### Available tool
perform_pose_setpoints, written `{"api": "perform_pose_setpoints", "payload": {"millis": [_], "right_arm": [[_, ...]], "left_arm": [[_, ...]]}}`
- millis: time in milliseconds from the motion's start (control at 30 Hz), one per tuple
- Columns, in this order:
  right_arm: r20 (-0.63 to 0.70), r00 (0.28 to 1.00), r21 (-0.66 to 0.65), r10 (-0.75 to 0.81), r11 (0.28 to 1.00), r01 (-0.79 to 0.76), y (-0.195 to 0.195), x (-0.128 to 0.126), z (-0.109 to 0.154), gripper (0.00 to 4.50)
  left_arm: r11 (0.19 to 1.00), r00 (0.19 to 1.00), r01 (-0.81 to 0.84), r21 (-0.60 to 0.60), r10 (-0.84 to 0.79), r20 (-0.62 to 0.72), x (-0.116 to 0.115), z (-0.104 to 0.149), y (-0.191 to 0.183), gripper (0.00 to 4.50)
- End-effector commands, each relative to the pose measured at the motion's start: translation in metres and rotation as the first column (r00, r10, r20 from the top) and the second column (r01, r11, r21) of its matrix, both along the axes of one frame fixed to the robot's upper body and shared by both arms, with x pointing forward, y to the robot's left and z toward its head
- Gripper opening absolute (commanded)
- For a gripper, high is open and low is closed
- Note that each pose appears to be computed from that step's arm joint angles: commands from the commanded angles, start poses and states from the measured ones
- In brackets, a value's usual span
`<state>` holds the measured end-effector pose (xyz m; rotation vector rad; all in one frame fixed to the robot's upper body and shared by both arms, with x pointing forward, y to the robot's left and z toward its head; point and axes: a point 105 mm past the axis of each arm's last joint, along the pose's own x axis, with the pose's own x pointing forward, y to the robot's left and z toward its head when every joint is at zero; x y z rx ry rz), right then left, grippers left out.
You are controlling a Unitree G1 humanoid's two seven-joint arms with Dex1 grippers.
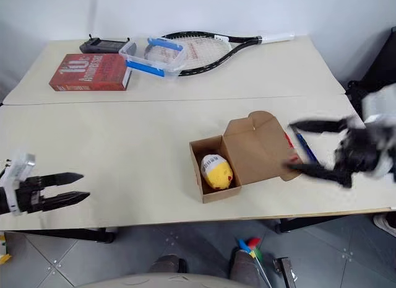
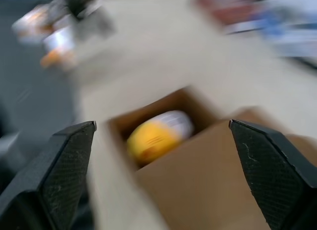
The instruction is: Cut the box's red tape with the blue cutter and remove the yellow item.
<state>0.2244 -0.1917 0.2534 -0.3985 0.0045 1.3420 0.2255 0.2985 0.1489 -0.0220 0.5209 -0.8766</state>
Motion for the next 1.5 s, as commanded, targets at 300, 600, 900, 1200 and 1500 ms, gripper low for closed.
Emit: {"api": "perform_pose_setpoints", "payload": {"millis": [300, 600, 900, 1200, 1500], "right_arm": [[0.067, 0.996, -0.017, -0.064, 0.998, 0.066, -0.013, -0.008, -0.006, 4.50], [0.104, 0.923, 0.001, -0.370, 0.928, 0.372, -0.046, -0.037, -0.016, 4.50], [0.102, 0.899, 0.039, -0.425, 0.905, 0.424, -0.031, -0.052, -0.026, 4.50], [0.106, 0.894, 0.052, -0.435, 0.900, 0.432, -0.026, -0.050, -0.027, 4.50], [0.100, 0.905, 0.138, -0.415, 0.906, 0.400, -0.019, -0.038, -0.023, 4.50]], "left_arm": [[0.877, 0.860, 0.477, 0.052, -0.479, 0.177, 0.050, 0.086, -0.159, 4.45], [0.689, 0.702, 0.633, 0.352, -0.703, 0.115, 0.094, 0.048, -0.303, 4.45], [0.520, 0.602, 0.614, 0.593, -0.795, 0.074, 0.109, 0.017, -0.322, 4.09], [0.510, 0.563, 0.596, 0.621, -0.816, 0.129, 0.117, 0.018, -0.331, 1.53], [0.776, 0.671, 0.628, 0.060, -0.579, 0.463, 0.125, 0.100, -0.313, 0.11]]}}
